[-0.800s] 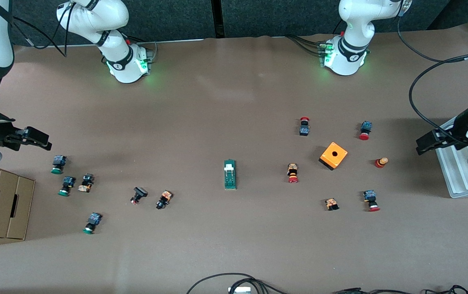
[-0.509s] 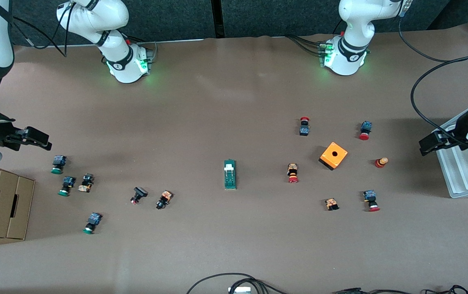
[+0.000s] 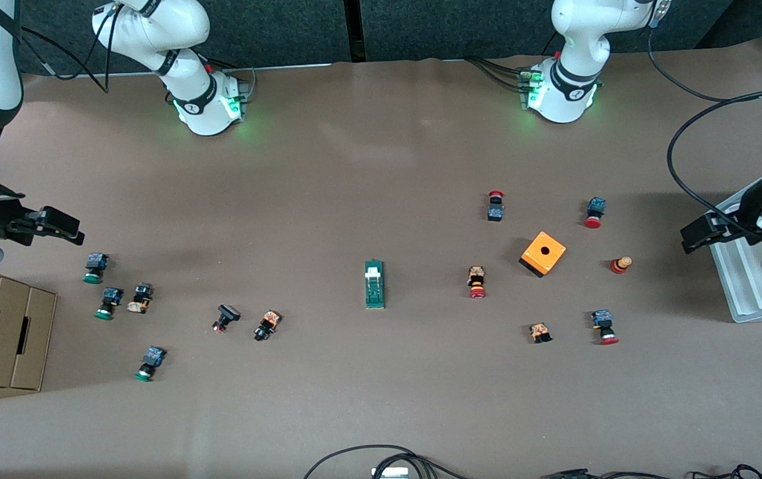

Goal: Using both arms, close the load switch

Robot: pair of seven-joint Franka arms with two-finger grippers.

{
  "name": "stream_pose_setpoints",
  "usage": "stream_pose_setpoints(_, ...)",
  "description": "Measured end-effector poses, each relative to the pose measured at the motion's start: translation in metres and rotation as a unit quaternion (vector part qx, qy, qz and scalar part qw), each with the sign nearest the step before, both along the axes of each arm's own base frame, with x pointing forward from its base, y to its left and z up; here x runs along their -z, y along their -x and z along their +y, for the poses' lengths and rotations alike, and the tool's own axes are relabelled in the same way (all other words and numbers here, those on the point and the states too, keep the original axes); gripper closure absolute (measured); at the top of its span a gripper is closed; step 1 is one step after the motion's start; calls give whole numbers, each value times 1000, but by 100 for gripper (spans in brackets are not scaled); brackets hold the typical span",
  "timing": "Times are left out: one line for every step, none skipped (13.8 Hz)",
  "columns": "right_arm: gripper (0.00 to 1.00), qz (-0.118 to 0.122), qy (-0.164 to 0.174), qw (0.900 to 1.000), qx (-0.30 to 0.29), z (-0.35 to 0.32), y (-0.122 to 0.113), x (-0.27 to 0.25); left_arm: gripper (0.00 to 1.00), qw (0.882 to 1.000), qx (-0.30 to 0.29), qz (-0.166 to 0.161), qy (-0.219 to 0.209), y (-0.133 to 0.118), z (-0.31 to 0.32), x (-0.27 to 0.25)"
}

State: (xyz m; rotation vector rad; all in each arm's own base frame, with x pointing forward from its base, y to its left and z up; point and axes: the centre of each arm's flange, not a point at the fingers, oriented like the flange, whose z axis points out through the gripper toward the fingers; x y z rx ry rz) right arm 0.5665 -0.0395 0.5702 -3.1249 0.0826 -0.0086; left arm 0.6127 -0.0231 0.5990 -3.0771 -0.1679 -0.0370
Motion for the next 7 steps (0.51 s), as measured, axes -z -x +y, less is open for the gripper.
stream_pose_setpoints(1,0,0,1000,0,0,0,0,0,1000,1,0,4,0,-2,0)
stream_pose_setpoints(1,-1,0,1000,0,0,0,0,0,1000,2,1,7,0,-4,0)
stream_pose_setpoints(1,-3,0,1000,0,0,-1,-2,0,1000,6,3,7,0,-8,2)
stream_pose_setpoints(1,-6,0,1000,0,0,-1,-4,0,1000,13,7,8,-2,-17,7)
stream_pose_setpoints(1,-8,1,1000,0,0,-1,-6,0,1000,25,12,6,-4,-30,14)
stream_pose_setpoints(1,-8,1,1000,1,-1,-1,-7,0,999,36,17,2,-5,-43,20)
stream_pose_setpoints(1,-9,1,1000,4,-4,-1,-7,0,999,49,20,-5,-5,-57,25)
